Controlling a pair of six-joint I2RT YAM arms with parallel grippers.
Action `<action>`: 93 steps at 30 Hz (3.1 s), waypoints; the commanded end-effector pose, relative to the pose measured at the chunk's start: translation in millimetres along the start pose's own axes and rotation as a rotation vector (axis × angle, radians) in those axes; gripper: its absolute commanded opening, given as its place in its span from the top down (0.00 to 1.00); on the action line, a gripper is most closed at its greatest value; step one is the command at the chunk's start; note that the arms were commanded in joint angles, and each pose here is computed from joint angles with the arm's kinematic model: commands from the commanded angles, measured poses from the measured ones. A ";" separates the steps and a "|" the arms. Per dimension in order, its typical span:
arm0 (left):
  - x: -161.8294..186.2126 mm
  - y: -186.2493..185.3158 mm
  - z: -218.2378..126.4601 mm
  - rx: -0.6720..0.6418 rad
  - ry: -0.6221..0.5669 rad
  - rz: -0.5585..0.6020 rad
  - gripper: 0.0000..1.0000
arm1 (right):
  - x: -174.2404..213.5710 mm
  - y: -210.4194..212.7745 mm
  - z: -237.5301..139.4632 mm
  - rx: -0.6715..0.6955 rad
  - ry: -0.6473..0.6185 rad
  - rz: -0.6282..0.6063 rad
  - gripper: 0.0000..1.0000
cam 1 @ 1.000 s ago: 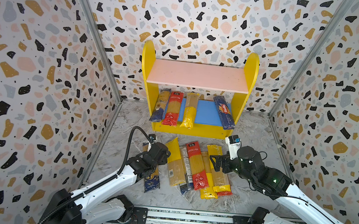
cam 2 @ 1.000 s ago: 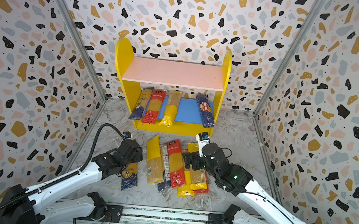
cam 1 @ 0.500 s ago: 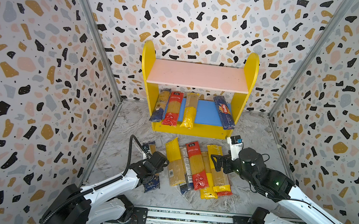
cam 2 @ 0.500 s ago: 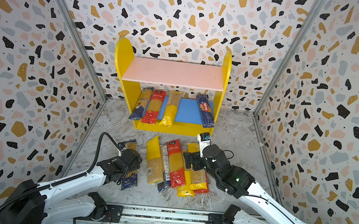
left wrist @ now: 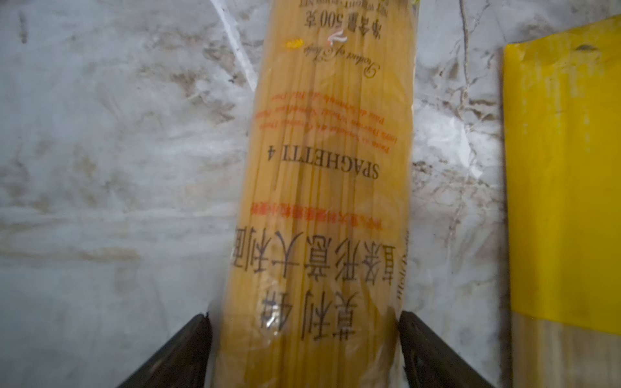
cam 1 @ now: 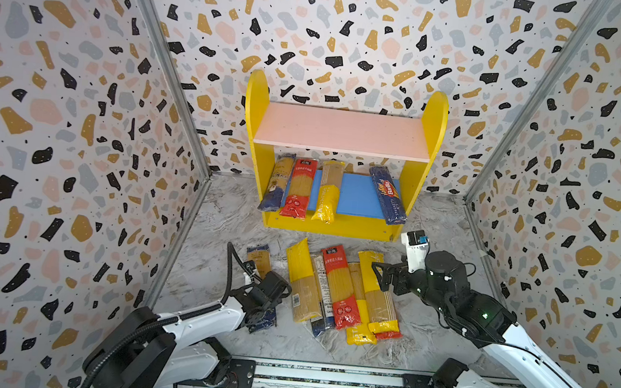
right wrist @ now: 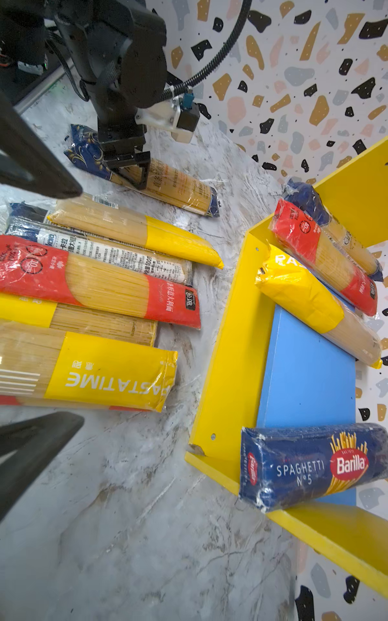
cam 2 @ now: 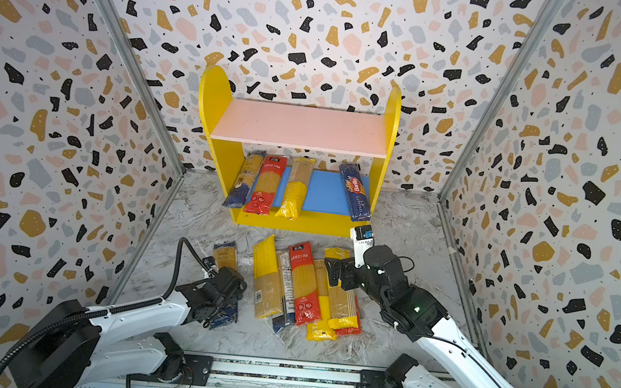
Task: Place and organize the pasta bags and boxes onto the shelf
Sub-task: 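Lower the left gripper onto the blue-and-gold spaghetti bag on the table, then close the left gripper on the blue-and-gold bag and lift it, then carry the blue-and-gold bag with the left gripper over the blue shelf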
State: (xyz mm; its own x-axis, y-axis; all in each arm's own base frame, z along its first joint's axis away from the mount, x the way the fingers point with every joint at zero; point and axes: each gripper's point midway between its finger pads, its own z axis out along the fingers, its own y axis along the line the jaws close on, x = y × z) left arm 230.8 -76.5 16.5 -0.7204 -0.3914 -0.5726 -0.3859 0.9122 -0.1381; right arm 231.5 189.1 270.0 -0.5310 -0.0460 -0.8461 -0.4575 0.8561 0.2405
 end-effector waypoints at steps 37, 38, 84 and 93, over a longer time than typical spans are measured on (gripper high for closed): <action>-27.9 -38.1 -55.5 0.159 0.042 0.169 1.00 | -21.5 7.7 2.6 -0.054 -0.033 -0.013 0.01; -31.0 -41.2 -61.2 0.178 0.038 0.170 1.00 | -21.8 8.4 2.9 -0.057 -0.032 -0.014 0.01; -163.8 -225.6 -233.1 0.695 -0.228 0.294 1.00 | -52.4 -6.8 -29.4 0.023 -0.118 -0.012 0.01; -186.2 -305.6 -204.7 0.686 -0.253 0.323 1.00 | -59.5 -17.2 -46.3 0.060 -0.145 -0.003 0.01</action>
State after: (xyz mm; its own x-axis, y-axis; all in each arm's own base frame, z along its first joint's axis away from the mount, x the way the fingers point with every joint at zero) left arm 333.8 -283.0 259.6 -0.7128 -0.0181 -0.7011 0.2567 0.9236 -0.2847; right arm 241.1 163.3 318.5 -0.4542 0.0081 -0.8909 -0.4243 0.8773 0.2243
